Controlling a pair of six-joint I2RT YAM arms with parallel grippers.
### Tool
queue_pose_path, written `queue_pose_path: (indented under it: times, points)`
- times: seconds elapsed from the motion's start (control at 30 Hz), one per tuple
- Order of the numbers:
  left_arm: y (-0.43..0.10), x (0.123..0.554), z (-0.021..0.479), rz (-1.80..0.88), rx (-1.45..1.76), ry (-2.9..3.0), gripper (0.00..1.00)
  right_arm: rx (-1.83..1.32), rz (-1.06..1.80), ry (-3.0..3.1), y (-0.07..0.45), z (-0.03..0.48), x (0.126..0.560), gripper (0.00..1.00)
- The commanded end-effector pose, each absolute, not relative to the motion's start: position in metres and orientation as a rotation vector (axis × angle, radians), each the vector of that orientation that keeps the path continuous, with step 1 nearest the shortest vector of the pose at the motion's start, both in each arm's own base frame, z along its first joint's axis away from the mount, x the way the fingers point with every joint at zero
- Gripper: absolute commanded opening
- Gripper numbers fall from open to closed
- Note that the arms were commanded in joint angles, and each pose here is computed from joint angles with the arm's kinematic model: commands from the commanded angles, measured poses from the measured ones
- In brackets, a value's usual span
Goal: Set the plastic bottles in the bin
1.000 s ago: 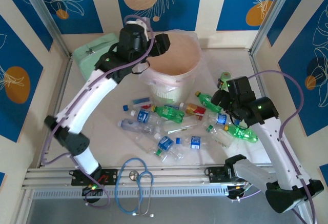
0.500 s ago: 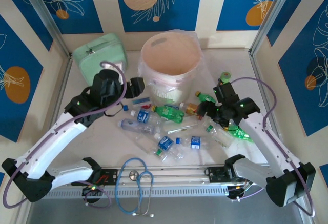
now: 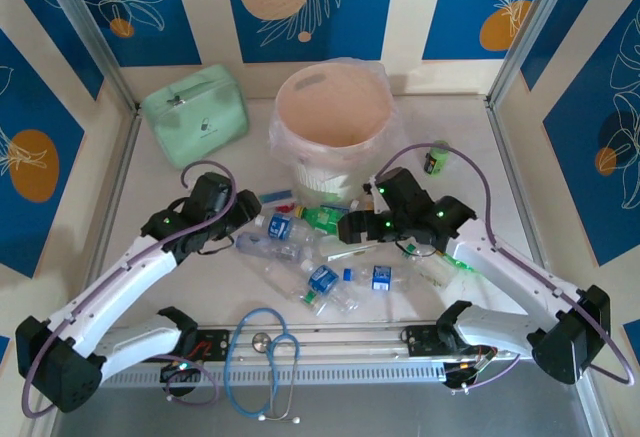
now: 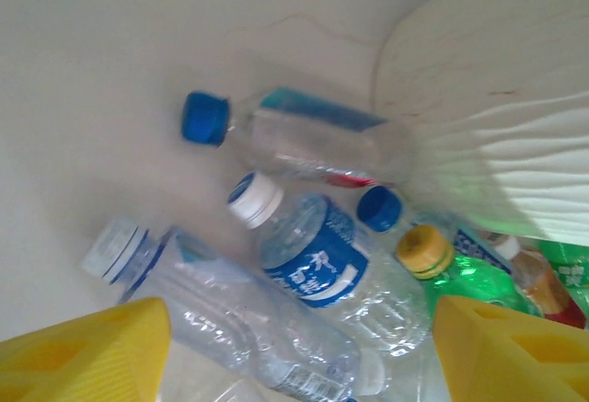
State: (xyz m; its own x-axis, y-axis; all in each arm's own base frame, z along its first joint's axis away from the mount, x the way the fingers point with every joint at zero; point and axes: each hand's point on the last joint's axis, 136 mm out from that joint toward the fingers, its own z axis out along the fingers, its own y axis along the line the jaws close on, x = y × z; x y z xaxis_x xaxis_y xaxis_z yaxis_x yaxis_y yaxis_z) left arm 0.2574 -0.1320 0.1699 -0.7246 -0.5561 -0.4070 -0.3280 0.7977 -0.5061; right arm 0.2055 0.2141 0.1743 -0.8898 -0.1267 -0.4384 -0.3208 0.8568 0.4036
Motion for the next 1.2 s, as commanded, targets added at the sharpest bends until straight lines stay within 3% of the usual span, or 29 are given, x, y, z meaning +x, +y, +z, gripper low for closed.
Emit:
queue_pose_path:
  times: [0.0,0.3,0.87,1.17]
  points:
    - [-0.136,0.256,0.167,-0.681,-0.795,2.412,0.74,-0.419,0.567,2.56,0.216,0.166,0.222,0.94]
    - [-0.128,0.255,0.165,-0.661,-0.829,2.411,0.73,-0.48,0.409,2.52,0.23,0.149,0.253,0.95]
    - [-0.13,0.253,0.152,-0.634,-0.831,2.467,0.71,-0.587,0.335,2.539,0.247,0.116,0.257,0.94]
    - [-0.127,0.253,0.15,-0.595,-0.824,2.484,0.68,-0.662,0.216,2.553,0.251,0.103,0.243,0.85]
